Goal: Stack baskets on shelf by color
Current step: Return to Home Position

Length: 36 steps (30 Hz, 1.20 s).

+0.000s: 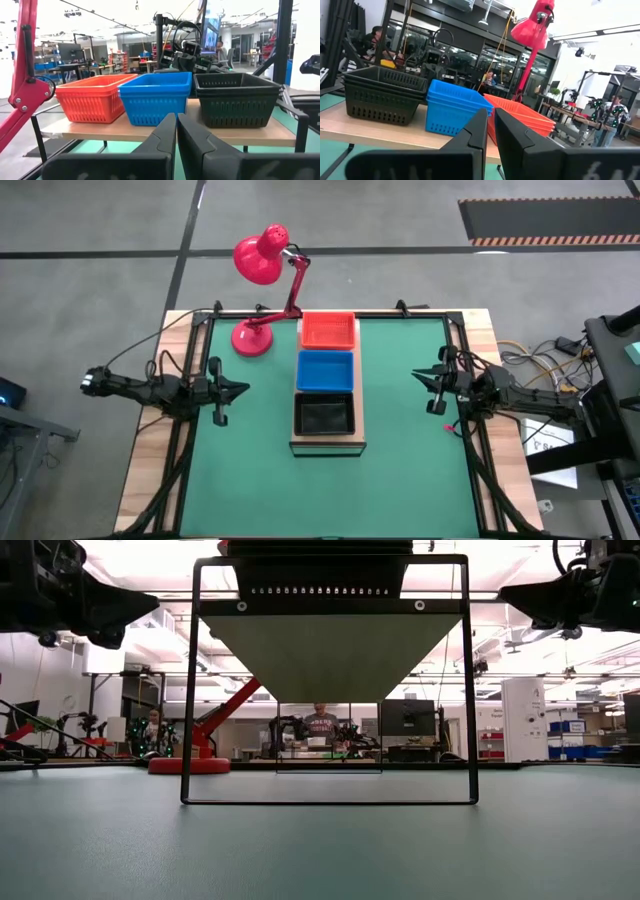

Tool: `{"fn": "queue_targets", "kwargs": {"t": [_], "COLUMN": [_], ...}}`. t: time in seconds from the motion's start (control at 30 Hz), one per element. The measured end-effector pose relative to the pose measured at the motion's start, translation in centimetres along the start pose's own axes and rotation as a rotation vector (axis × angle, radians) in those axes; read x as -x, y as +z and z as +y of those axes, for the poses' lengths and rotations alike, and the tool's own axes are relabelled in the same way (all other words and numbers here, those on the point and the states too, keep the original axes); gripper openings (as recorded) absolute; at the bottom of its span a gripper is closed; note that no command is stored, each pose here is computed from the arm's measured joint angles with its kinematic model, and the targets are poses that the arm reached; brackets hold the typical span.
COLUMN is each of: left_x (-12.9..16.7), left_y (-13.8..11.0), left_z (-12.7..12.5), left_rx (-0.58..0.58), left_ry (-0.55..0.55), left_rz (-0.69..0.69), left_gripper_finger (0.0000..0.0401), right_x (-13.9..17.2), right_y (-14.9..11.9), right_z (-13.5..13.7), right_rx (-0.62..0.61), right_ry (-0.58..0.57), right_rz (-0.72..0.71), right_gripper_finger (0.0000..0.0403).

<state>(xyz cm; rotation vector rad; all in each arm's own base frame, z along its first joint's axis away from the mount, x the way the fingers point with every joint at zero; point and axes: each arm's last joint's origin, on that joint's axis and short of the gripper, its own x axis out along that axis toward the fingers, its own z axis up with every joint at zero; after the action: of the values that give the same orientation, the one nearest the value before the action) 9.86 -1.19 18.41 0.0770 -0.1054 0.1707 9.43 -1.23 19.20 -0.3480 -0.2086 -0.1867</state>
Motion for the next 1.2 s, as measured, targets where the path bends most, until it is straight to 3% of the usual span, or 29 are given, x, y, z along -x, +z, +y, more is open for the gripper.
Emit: {"fn": "queue_targets", "kwargs": {"t": [1.2], "left_x": [-0.27], "left_y": [-0.35], "left_z": [-0.16], "left_rx": [-0.018], "left_ry": [-0.005], "left_rz": [0.039], "left_gripper_finger": [0.0000], "right_x": [0.00], "right_y": [0.04], "right_z": [-0.01], "right_rx": [0.001], "right_ry": [0.000], "right_rz": [-0.001], "right_gripper_finger": [0.0027]}}
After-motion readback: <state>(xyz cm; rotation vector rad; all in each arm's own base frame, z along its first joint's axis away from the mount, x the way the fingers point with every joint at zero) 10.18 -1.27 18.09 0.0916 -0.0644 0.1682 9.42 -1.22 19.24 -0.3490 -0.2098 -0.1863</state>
